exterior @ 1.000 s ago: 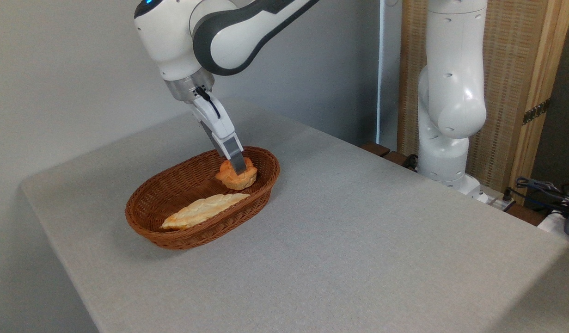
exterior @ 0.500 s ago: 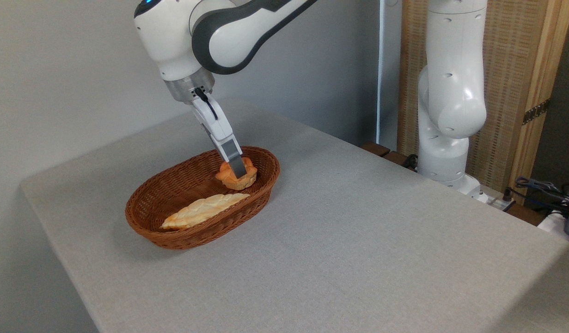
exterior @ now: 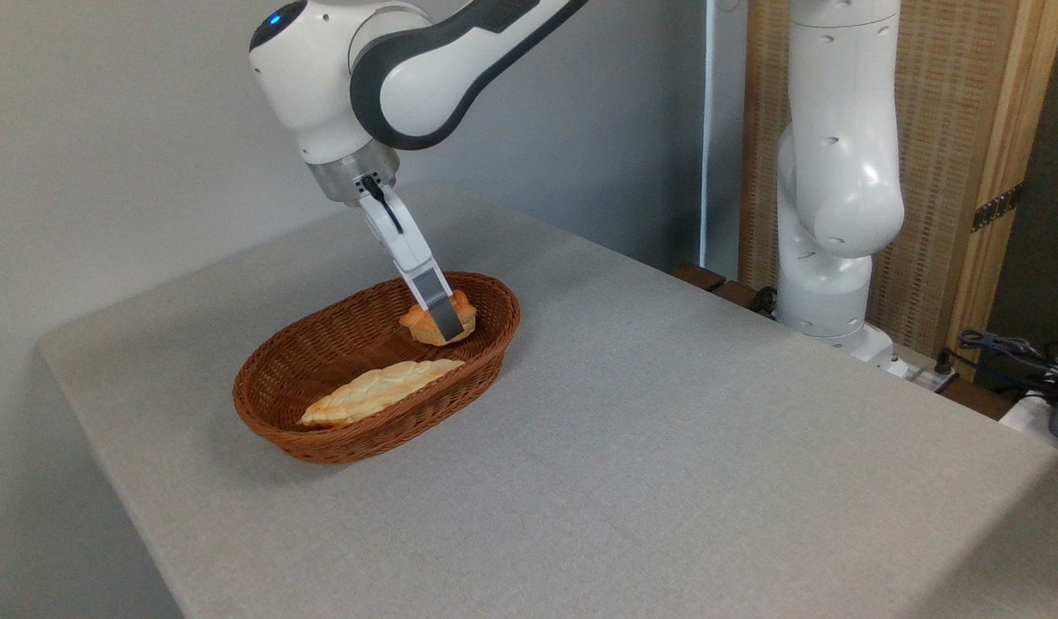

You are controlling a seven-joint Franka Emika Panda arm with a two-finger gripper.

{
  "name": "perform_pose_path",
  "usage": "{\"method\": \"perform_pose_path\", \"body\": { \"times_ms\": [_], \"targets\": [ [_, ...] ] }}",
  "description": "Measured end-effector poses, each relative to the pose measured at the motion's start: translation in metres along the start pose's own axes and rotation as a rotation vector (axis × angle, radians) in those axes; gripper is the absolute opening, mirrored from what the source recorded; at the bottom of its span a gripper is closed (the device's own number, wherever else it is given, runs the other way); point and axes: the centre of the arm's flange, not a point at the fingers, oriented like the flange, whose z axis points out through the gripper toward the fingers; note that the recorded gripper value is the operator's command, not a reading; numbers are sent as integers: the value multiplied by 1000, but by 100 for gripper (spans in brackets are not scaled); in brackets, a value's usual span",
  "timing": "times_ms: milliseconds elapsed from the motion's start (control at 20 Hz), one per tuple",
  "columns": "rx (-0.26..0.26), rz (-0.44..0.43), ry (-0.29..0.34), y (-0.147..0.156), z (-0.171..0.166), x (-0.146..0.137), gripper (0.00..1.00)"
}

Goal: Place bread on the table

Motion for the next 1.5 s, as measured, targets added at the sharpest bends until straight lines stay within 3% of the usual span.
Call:
{"method": "perform_pose_path", "body": {
  "times_ms": [50, 100, 150, 300, 900, 1100, 1300, 1500],
  "targets": [
    [-1, 2, -3, 1, 2, 1, 100],
    [-1, 3, -5, 1, 2, 2, 93],
    [-1, 4, -6, 2, 3, 2, 72],
    [-1, 13, -9, 5, 4, 5, 36],
    [4, 7, 2, 2, -1, 3, 36],
    [29, 5, 58, 2, -31, -1, 37],
    [52, -31, 135, -12, -70, -25, 40],
    [54, -122, 192, -55, -93, -71, 45]
  ]
}}
